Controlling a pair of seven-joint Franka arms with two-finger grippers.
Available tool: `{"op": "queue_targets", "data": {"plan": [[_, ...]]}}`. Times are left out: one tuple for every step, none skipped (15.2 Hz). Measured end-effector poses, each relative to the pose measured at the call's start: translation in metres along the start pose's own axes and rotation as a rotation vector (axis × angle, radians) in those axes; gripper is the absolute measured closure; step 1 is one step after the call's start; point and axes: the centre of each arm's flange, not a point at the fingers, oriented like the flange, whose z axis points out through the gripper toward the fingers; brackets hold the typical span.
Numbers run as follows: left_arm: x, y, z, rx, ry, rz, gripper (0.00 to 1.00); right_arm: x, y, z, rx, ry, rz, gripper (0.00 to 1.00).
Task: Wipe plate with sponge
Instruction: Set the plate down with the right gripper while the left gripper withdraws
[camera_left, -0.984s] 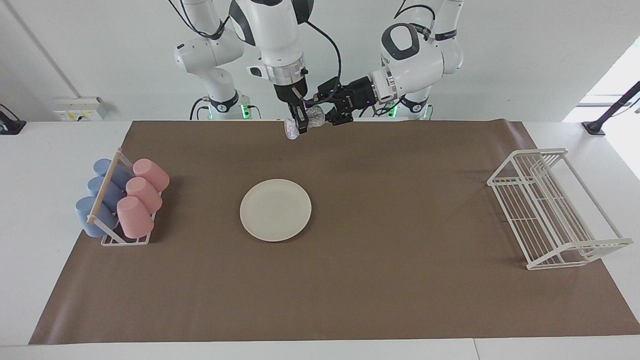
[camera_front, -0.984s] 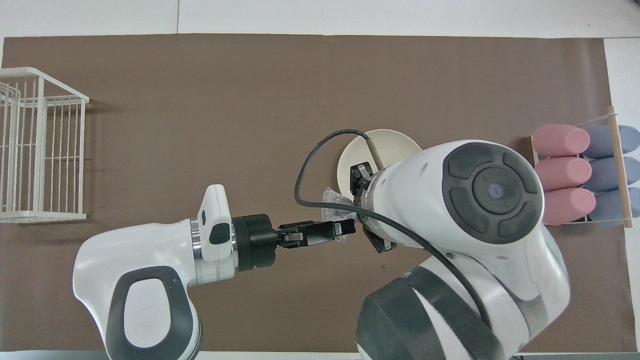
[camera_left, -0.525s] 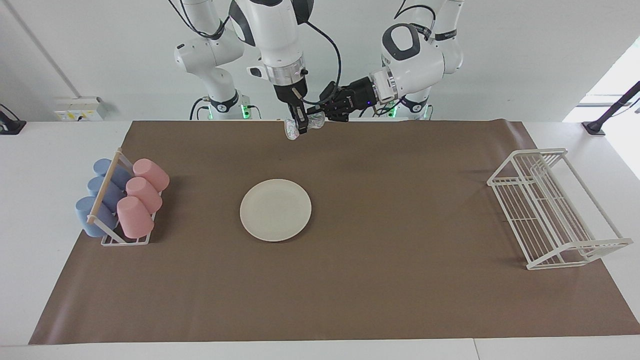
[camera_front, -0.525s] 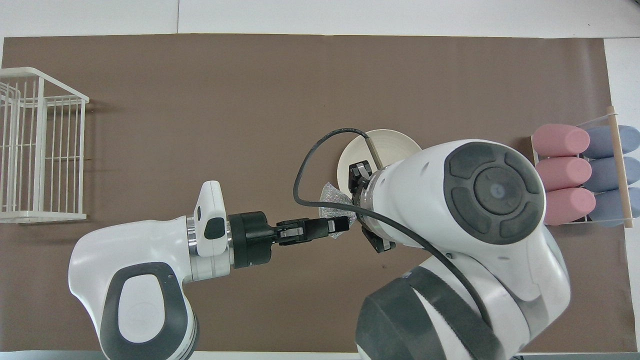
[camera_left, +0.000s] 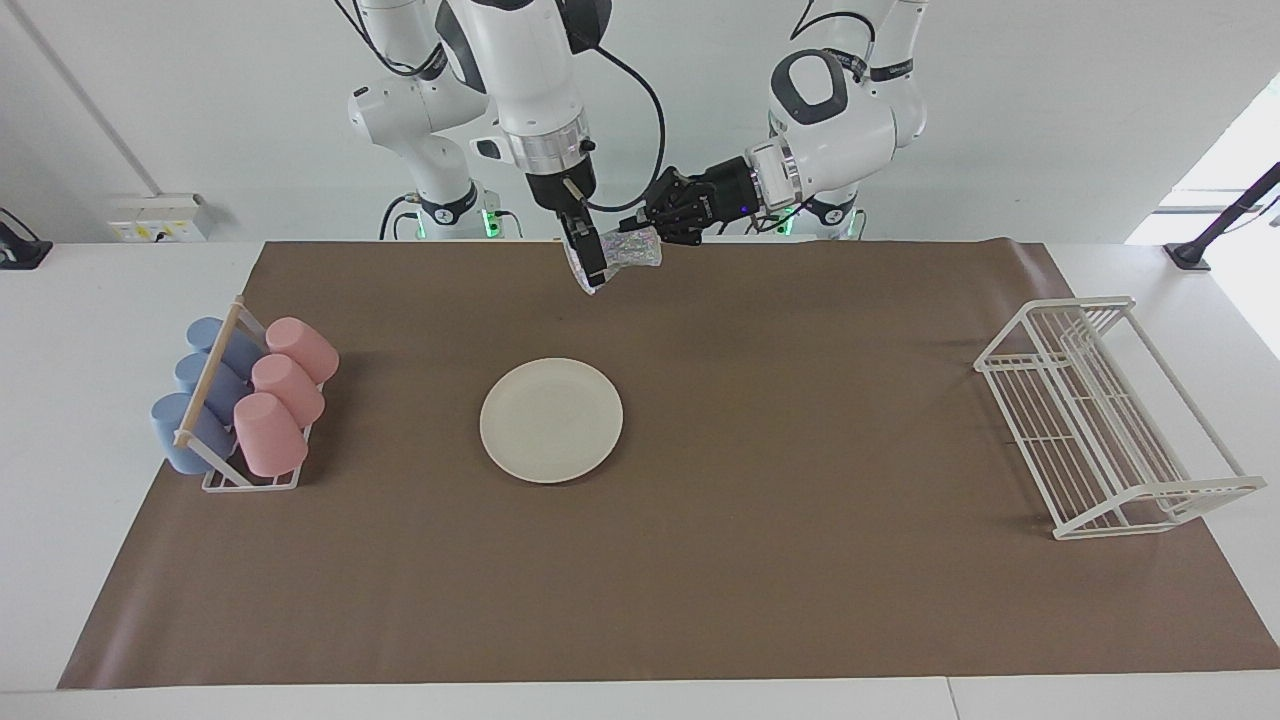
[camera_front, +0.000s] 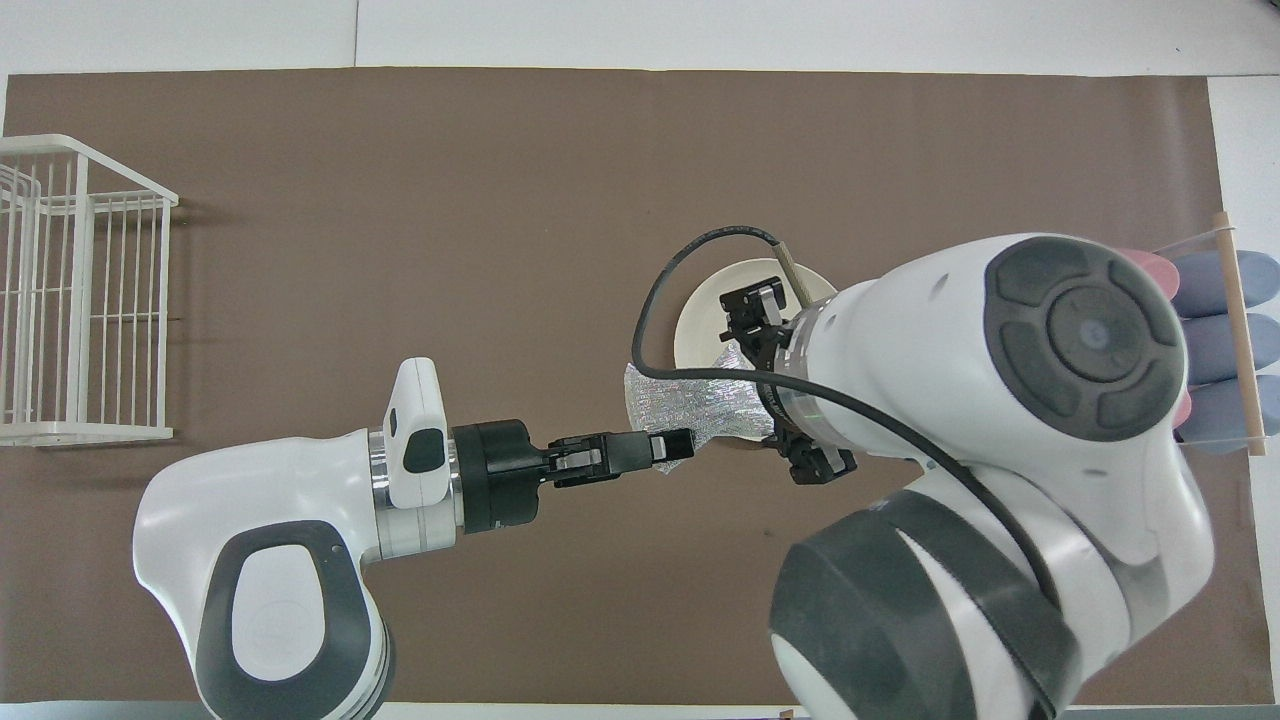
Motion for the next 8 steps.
{"op": "queue_targets", "data": {"plan": [[0.0, -0.001, 0.0, 0.002, 0.0, -0.007, 0.93, 0.016, 0.0, -0.006, 0.01, 0.004, -0.068, 0.0], [0.0, -0.004, -0.001, 0.011, -0.001, -0.011, 0.93, 0.034, 0.001, -0.013, 0.018, 0.009, -0.133, 0.0], [0.001, -0.007, -0.002, 0.033, -0.004, -0.013, 0.93, 0.051, 0.005, -0.021, 0.018, 0.014, -0.202, 0.0], [0.004, -0.011, -0.005, 0.063, -0.004, -0.019, 0.93, 0.067, 0.011, -0.029, 0.007, 0.016, -0.274, 0.0], [0.007, -0.013, -0.008, 0.093, -0.004, -0.027, 0.93, 0.083, 0.018, -0.037, -0.009, 0.016, -0.347, 0.0], [0.01, -0.016, -0.012, 0.12, -0.001, -0.036, 0.93, 0.099, 0.024, -0.043, -0.022, 0.015, -0.413, 0.0], [0.013, -0.018, -0.016, 0.15, 0.003, -0.04, 0.93, 0.117, 0.031, -0.05, -0.029, 0.015, -0.47, 0.0], [0.016, -0.02, -0.02, 0.183, 0.003, -0.041, 0.93, 0.135, 0.037, -0.055, -0.039, 0.013, -0.517, 0.0]]}}
